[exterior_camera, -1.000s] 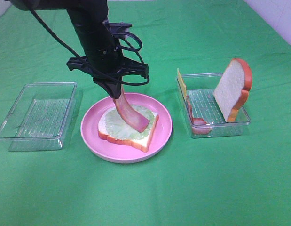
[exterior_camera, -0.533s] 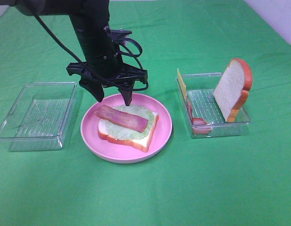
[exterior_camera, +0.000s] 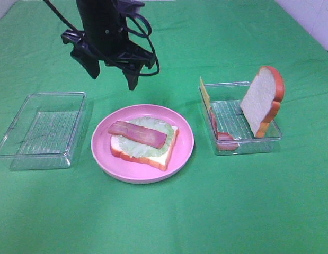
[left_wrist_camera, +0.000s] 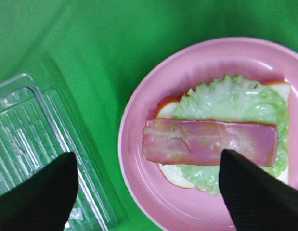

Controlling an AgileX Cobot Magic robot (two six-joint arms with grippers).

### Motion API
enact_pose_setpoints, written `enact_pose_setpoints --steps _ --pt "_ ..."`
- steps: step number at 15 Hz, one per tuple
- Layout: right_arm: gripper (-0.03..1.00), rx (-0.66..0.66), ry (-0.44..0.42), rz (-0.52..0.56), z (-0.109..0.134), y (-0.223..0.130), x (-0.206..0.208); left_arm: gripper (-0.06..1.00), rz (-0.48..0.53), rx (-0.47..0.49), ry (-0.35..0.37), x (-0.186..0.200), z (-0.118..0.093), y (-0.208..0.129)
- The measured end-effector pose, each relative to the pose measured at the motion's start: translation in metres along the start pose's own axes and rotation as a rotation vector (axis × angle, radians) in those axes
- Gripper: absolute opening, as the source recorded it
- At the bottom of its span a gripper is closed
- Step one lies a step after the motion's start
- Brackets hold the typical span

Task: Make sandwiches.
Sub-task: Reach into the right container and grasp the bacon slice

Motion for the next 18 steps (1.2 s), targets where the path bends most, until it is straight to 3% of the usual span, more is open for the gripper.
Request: enact_pose_setpoints --steps 1,4,7,9,10,13,18 --pt "0.68 0.000 0.000 0.000 0.000 0.000 0.000 0.76 -0.020 -0.002 0.001 0.008 0.001 0.003" --pt "0.68 0.000 0.001 0.000 0.000 0.000 0.000 0.76 -0.199 -0.001 -0.011 0.096 0.011 0.008" --pt "0.68 0.000 0.001 0.000 0.000 0.000 0.000 0.76 -0.297 0.002 -0.021 0.156 0.019 -0.009" --pt "0.68 0.000 0.001 0.000 0.000 0.000 0.000 0.76 -0.301 0.005 -0.034 0.190 0.026 -0.061" --pt "0.68 0.000 0.001 0.000 0.000 0.000 0.000 0.76 -0.295 0.005 -0.035 0.192 0.027 -0.071" --pt "0.68 0.000 0.001 0.000 0.000 0.000 0.000 0.76 -0.262 0.014 -0.036 0.202 0.036 -0.144" --pt "0.68 0.000 0.001 0.000 0.000 0.000 0.000 0.76 -0.317 0.026 -0.037 0.211 0.051 -0.256"
Point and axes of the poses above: a point on each arm's last joint axis where the gripper is mounted, x pointing back along that axis away from the gripper, z along the wrist's bending axis when the last joint is at zero, y = z × x, the point moved 7 cm from there along -x, pointing out along that axis toward the gripper, and after that the axes turned 3 degrees about -x, right-handed, at the moved point
